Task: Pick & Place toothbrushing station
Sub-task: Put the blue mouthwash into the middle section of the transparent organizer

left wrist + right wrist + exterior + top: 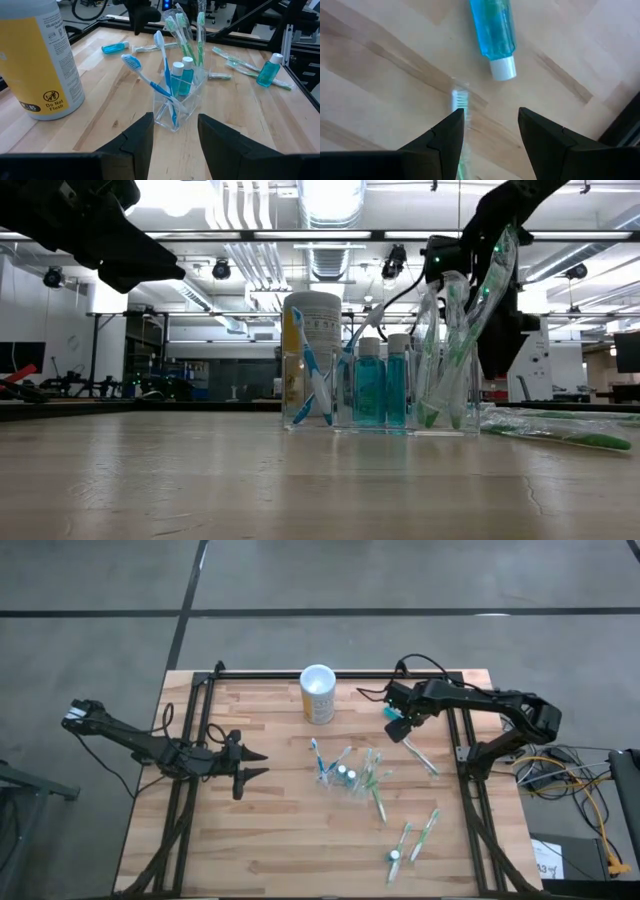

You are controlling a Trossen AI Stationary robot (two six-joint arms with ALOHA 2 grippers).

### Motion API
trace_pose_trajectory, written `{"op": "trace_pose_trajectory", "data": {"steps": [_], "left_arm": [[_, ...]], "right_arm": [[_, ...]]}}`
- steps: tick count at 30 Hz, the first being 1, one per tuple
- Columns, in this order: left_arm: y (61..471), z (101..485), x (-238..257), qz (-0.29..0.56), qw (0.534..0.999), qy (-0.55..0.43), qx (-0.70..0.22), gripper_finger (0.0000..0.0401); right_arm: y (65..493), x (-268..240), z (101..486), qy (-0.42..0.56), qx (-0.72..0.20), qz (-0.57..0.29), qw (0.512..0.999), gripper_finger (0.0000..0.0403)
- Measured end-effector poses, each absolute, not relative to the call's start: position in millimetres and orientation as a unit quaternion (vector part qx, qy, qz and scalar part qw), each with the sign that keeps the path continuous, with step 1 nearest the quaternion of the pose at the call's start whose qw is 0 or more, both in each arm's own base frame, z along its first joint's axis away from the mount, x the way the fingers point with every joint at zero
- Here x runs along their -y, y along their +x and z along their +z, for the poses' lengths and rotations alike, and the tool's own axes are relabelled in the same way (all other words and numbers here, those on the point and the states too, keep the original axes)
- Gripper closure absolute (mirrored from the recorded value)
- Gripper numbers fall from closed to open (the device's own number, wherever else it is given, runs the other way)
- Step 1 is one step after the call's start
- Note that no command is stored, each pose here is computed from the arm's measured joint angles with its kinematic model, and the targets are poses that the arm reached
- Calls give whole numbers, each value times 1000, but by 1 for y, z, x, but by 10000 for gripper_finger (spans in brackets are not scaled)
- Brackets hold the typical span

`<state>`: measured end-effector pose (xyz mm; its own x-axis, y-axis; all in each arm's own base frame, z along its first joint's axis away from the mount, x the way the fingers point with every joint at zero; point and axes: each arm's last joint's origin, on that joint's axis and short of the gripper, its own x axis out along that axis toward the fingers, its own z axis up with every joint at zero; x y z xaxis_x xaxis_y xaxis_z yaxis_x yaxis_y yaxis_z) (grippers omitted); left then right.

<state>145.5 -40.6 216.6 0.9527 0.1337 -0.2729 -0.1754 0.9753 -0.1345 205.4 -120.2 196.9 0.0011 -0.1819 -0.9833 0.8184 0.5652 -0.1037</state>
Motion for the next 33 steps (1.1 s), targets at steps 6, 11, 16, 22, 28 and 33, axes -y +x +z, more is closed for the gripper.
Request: {"op": "trace_pose_trajectory", "data": {"steps": [6, 11, 16, 22, 28, 33], "left_arm": [[145, 217, 41, 78, 985, -79, -132, 242], [145, 217, 41, 79, 985, -79, -132, 243], [145, 217, 41, 79, 985, -79, -132, 243], [145, 217, 41, 78, 985, -79, -132, 243], [145, 217, 41, 79, 985, -79, -132, 242], [145, 217, 41, 79, 985, -79, -132, 242]], "right_arm": [[204, 124, 185, 244, -592, -363, 677, 220], [201, 123, 173, 219, -598, -341, 691, 221], [194, 125, 165, 227, -598, -350, 685, 221], [196, 131, 164, 217, -583, -347, 702, 232], [195, 132, 164, 222, -584, -338, 704, 247], [194, 131, 160, 223, -591, -335, 699, 255]]}}
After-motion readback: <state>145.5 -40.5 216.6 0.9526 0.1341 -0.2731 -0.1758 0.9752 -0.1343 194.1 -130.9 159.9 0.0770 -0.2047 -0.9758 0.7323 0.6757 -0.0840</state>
